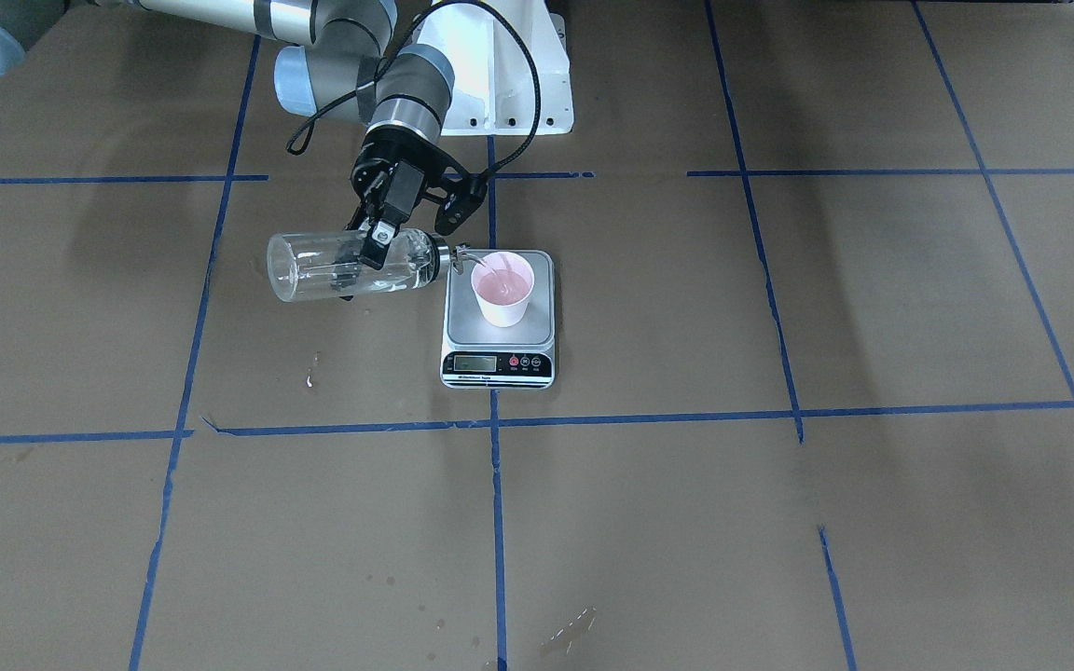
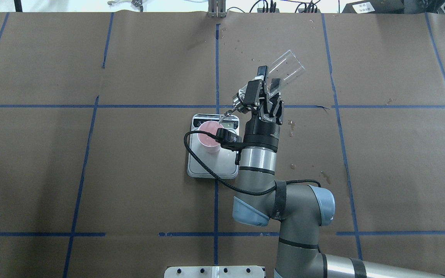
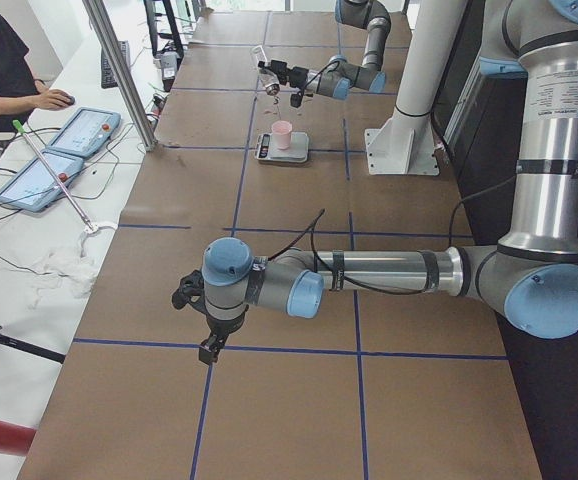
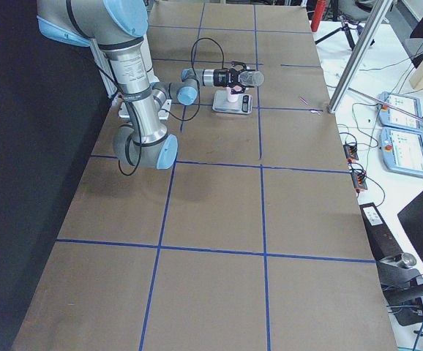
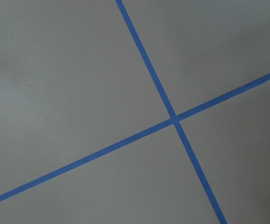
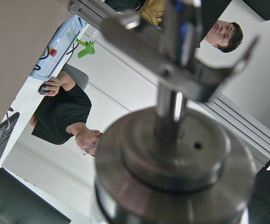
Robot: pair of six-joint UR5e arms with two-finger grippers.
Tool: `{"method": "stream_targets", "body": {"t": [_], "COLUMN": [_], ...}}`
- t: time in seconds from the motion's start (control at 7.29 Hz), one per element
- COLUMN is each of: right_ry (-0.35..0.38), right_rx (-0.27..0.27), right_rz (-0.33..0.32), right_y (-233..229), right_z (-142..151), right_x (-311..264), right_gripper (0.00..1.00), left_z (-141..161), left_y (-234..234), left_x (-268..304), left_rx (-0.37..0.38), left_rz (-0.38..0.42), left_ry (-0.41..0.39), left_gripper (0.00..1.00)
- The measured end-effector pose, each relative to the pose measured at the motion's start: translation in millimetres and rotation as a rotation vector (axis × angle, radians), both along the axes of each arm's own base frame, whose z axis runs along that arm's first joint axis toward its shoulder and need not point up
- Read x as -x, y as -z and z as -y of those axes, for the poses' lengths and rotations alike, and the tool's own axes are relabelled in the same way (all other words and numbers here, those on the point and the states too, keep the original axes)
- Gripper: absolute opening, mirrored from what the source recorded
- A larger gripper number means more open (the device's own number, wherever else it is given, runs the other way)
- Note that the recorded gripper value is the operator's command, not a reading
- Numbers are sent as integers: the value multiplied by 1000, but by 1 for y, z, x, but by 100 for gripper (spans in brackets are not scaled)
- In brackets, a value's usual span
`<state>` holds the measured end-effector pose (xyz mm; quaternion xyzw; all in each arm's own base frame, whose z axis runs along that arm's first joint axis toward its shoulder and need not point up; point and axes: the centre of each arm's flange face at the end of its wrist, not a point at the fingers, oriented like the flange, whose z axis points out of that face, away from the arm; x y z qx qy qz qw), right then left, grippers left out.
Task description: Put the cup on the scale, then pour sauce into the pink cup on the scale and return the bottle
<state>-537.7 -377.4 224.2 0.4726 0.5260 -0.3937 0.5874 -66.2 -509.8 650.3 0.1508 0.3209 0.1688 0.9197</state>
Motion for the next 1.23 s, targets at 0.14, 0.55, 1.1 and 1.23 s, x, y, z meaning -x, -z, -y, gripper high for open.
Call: {"method": "stream_targets", "body": {"t": [0.14,0.55,1.1,1.23], "right_ry": [-6,3,77,94], "right_rx": [-8,-25,2,10], "right_rz": [-5,73,329,429], "right_y": [3,-4,-11,-12], "right_z": [-1,-6,-5,-4], "right_x": [0,0,8,9], "right_gripper": [0,0,0,0], "left_z": [1,0,0,0], "left_y": [1,4,6,6], "left_x": [0,-2,-3,-3], "left_rx": [-1,3,2,1], "left_rz": [0,-29,-34,-34], "left_ry": [0,-6,-7,-7], "left_gripper": [100,100,100,100]}}
